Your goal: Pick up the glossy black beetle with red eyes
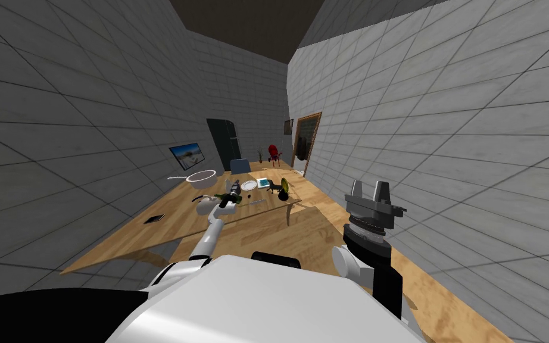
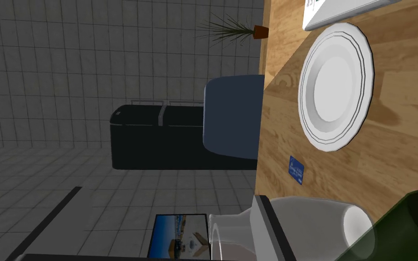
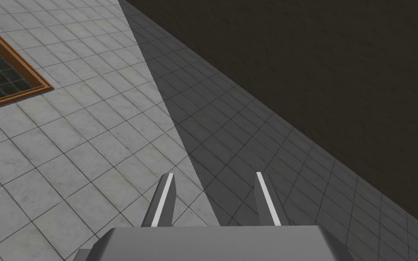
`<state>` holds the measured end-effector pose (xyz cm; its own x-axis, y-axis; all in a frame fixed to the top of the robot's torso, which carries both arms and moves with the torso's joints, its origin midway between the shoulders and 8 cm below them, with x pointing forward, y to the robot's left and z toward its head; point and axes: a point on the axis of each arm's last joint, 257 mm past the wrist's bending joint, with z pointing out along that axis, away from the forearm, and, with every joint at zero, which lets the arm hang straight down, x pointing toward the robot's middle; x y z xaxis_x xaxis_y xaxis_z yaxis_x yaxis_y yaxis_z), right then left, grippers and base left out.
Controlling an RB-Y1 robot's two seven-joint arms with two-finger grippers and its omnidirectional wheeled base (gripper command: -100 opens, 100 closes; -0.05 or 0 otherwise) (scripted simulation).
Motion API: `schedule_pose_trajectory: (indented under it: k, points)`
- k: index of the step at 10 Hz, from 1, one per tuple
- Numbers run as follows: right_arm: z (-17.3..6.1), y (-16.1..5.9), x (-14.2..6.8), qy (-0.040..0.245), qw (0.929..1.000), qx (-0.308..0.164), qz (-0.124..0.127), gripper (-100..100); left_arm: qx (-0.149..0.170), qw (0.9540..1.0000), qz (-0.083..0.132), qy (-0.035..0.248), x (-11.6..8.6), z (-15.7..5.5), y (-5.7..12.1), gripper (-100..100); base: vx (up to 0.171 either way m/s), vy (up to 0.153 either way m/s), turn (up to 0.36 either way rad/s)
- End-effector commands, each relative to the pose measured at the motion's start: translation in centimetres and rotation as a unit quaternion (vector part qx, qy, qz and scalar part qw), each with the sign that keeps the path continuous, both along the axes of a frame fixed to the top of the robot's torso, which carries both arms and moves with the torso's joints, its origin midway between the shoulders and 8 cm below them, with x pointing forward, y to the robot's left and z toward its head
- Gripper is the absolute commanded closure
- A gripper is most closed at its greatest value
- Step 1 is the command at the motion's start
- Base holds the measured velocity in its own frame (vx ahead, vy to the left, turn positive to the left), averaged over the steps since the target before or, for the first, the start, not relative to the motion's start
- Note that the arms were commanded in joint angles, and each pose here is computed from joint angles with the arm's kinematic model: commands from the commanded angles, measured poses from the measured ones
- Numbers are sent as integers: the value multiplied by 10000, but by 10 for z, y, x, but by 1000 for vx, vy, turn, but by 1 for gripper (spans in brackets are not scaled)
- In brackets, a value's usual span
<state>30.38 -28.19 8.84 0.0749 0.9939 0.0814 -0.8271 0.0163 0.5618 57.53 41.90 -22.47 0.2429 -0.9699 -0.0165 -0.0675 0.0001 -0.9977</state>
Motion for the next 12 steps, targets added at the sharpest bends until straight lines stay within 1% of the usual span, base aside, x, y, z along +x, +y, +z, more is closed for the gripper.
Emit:
schedule_pose_trajectory:
  k: [1, 2, 3, 4, 5, 6, 7, 8, 9, 10, 11, 12]
  points:
    - [0, 0, 0, 0, 10000, 0, 0, 0, -73, 9995, 26, 305, 8, -16, 1, -100, 14, 3, -88]
    - [0, 0, 0, 0, 10000, 0, 0, 0, -104, 9990, 49, 430, 5, -29, 3, -100, 15, 5, -74]
    - [0, 0, 0, 0, 10000, 0, 0, 0, -148, 9979, 60, 624, 11, -36, 3, -100, 21, 7, -114]
    - [0, 0, 0, 0, 10000, 0, 0, 0, -186, 9968, 84, 775, 8, -49, 5, -100, 20, 8, -49]
    - [0, 0, 0, 0, 10000, 0, 0, 0, -235, 9946, 105, 1001, 12, -62, 6, -100, 26, 7, -80]
    - [0, 0, 0, 0, 10000, 0, 0, 0, -264, 9933, 118, 1120, 10, -70, 7, -100, 24, 9, -50]
    - [0, 0, 0, 0, 10000, 0, 0, 0, -309, 9903, 138, 1345, 12, -81, 8, -100, 28, 11, -87]
    - [0, 0, 0, 0, 10000, 0, 0, 0, -338, 9886, 151, 1463, 9, -89, 8, -100, 25, 9, -48]
    - [0, 0, 0, 0, 10000, 0, 0, 0, -377, 9849, 168, 1681, 11, -98, 9, -100, 32, 12, -74]
    - [0, 0, 0, 0, 10000, 0, 0, 0, -407, 9826, 185, 1800, 7, -108, 9, -100, 30, 10, -44]
    - [0, 0, 0, 0, 10000, 0, 0, 0, -446, 9778, 207, 2038, 7, -118, 10, -100, 37, 11, -68]
    - [0, 0, 0, 0, 10000, 0, 0, 0, -470, 9757, 221, 2130, 3, -125, 11, -100, 31, 10, -41]
